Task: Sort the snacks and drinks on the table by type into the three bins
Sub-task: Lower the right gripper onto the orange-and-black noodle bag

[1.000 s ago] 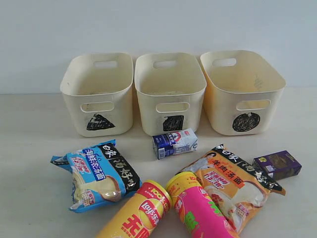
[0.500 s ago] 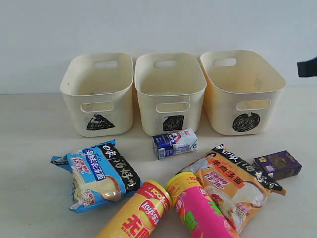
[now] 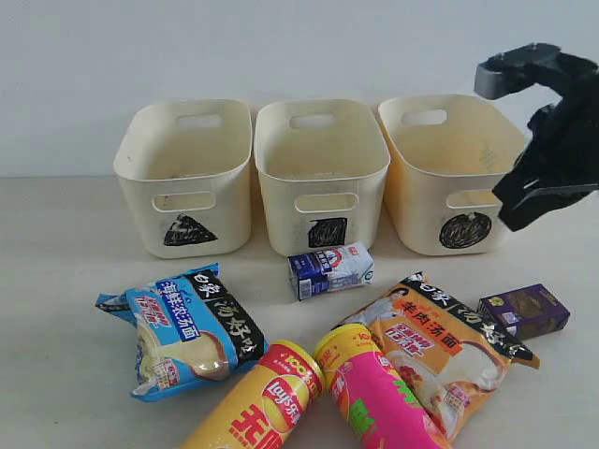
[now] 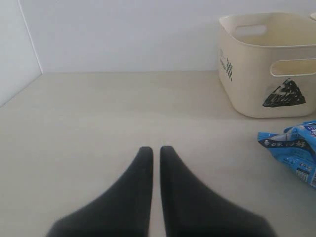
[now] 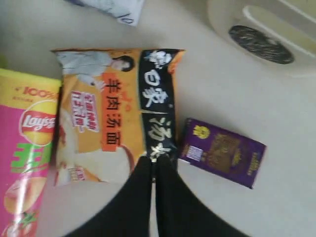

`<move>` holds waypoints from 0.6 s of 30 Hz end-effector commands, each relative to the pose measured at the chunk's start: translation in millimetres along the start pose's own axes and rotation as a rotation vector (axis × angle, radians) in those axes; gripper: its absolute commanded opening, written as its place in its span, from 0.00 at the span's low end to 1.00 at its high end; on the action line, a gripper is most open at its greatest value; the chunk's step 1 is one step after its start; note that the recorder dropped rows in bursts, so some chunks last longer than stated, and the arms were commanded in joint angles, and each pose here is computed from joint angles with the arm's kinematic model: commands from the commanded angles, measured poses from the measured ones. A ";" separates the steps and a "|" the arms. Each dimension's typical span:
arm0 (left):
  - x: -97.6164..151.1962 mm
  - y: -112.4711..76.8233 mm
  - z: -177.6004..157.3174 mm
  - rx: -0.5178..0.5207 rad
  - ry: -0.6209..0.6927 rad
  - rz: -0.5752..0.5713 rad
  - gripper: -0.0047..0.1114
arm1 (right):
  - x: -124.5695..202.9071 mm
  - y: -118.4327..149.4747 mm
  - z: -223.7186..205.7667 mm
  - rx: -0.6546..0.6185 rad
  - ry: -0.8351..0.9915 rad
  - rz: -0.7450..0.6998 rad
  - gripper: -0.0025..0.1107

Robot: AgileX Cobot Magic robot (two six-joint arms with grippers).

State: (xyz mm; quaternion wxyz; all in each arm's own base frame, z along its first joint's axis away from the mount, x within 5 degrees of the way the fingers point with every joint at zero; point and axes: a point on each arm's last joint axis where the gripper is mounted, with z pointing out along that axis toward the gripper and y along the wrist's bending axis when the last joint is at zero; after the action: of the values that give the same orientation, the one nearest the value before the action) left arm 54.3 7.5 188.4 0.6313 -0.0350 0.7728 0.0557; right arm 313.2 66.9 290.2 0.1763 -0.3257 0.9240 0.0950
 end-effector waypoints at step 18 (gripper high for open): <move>0.9 -0.1 0.0 0.001 -0.002 -0.010 0.08 | -2.9 -29.9 85.4 -0.312 0.083 -0.059 0.64</move>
State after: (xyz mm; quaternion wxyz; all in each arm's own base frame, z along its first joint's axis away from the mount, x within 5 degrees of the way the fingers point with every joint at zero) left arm 54.3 7.5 188.4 0.6313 -0.0350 0.7728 0.0557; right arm 353.1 72.6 213.5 0.0811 -0.3832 0.8943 0.2162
